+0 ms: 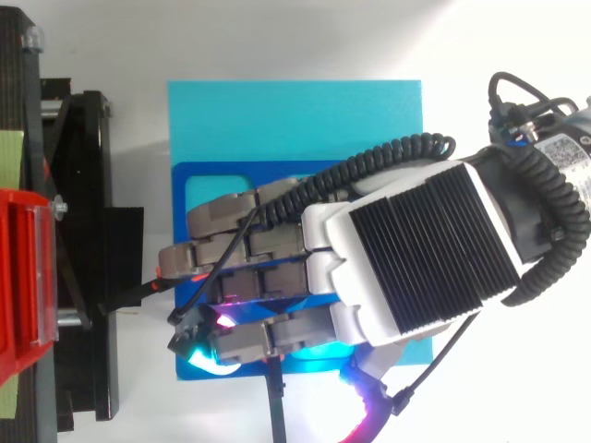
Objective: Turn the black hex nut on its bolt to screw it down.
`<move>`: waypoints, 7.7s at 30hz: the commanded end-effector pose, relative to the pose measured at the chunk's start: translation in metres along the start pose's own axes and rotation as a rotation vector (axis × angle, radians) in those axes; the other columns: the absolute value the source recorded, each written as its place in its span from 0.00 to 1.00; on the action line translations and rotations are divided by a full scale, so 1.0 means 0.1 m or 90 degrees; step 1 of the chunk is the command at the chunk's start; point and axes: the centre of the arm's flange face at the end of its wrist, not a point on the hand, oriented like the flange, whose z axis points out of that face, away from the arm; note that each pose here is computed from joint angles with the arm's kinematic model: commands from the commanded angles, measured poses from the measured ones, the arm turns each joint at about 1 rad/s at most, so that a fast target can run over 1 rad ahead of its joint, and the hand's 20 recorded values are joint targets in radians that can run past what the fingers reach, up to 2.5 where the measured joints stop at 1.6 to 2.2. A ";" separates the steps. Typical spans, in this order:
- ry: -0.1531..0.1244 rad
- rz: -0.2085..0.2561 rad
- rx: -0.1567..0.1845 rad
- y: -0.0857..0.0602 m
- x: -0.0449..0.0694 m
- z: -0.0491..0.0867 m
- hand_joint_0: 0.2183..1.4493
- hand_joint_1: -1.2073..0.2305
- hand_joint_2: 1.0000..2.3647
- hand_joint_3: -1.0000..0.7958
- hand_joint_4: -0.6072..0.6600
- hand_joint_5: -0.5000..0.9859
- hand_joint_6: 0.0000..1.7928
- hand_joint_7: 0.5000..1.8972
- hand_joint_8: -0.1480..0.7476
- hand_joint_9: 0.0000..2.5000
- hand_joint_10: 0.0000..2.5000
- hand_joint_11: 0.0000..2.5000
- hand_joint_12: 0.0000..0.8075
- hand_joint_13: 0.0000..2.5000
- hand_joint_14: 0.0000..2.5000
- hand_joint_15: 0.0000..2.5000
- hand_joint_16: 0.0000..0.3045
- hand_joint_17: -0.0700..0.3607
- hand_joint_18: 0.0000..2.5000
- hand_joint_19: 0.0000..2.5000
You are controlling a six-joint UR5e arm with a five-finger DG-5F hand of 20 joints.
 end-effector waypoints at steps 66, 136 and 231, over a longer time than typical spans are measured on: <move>-0.021 -0.039 -0.011 -0.05 -0.21 0.04 0.22 0.59 0.00 0.28 0.62 0.29 0.28 0.35 0.47 0.30 0.01 0.13 0.43 0.17 0.00 0.03 0.18 0.45 0.14 0.14; -0.019 -0.061 -0.020 -0.49 -0.03 -0.09 0.17 0.78 0.00 0.28 0.59 0.35 0.28 0.59 0.49 0.36 0.01 0.12 0.46 0.20 0.00 0.03 0.20 0.48 0.17 0.13; 0.030 -0.046 -0.011 -0.32 -0.12 0.01 0.19 0.42 0.00 0.28 0.63 0.32 0.28 0.58 0.48 0.29 0.01 0.13 0.44 0.18 0.00 0.04 0.19 0.47 0.14 0.13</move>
